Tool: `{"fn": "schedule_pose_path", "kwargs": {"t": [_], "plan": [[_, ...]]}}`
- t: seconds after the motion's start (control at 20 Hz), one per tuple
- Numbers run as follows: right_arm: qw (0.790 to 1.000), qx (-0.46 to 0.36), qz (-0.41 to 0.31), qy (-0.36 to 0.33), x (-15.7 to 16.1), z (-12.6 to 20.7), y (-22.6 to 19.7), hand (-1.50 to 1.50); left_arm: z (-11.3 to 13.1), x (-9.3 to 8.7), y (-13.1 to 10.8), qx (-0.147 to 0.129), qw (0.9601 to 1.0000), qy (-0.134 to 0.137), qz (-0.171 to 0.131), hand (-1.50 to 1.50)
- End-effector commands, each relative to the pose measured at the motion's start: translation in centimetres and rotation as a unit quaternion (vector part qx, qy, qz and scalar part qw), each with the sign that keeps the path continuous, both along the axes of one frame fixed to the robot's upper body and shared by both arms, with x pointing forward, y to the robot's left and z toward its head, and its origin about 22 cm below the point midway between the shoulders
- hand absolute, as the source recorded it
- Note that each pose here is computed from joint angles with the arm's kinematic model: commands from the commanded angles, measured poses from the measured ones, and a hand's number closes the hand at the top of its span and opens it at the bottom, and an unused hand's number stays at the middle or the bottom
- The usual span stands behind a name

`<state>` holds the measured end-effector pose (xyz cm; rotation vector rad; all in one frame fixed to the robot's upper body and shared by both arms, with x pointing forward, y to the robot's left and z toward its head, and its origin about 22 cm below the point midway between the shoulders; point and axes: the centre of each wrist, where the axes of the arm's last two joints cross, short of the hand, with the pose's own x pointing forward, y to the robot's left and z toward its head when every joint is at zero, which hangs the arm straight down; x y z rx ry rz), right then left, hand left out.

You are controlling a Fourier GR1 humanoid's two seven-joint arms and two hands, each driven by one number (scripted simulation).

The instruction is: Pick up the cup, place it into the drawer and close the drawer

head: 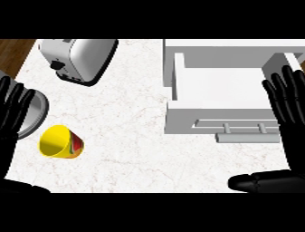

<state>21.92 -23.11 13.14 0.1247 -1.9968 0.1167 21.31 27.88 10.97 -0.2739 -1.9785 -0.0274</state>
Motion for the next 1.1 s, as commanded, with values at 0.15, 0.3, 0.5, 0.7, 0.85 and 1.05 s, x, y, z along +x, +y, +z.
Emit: {"fn": "schedule_pose_path", "kwargs": {"t": [0.15, 0.3, 0.5, 0.7, 0.85, 1.05], "plan": [[1.000, 0.009, 0.003, -0.010, 1.0, -0.6, -1.7, -1.50, -0.1, 1.0, 0.0, -0.007, 0.9999, 0.014, 0.005, -1.50], [1.000, 0.017, 0.010, -0.009, -0.8, -0.8, 0.5, -1.50, -1.1, 0.5, 0.5, 0.005, 0.9996, 0.013, 0.023, -1.50], [1.000, 0.006, 0.001, -0.005, 0.7, -0.4, -1.0, -1.50, -2.4, 1.5, 1.2, 0.000, 0.9993, 0.031, 0.024, -1.50], [1.000, 0.005, -0.003, 0.003, 1.8, -1.6, -0.7, -1.50, -2.8, 0.1, 1.6, 0.012, 0.9985, 0.044, 0.029, -1.50], [1.000, 0.003, -0.006, -0.004, 1.8, 0.9, -0.1, -1.50, -4.4, -0.4, 1.0, 0.008, 0.9974, 0.057, 0.042, -1.50], [1.000, -0.005, 0.003, -0.007, 0.6, -1.5, -0.3, -1.50, -5.6, -0.2, 2.6, 0.018, 0.9956, 0.075, 0.053, -1.50]]}}
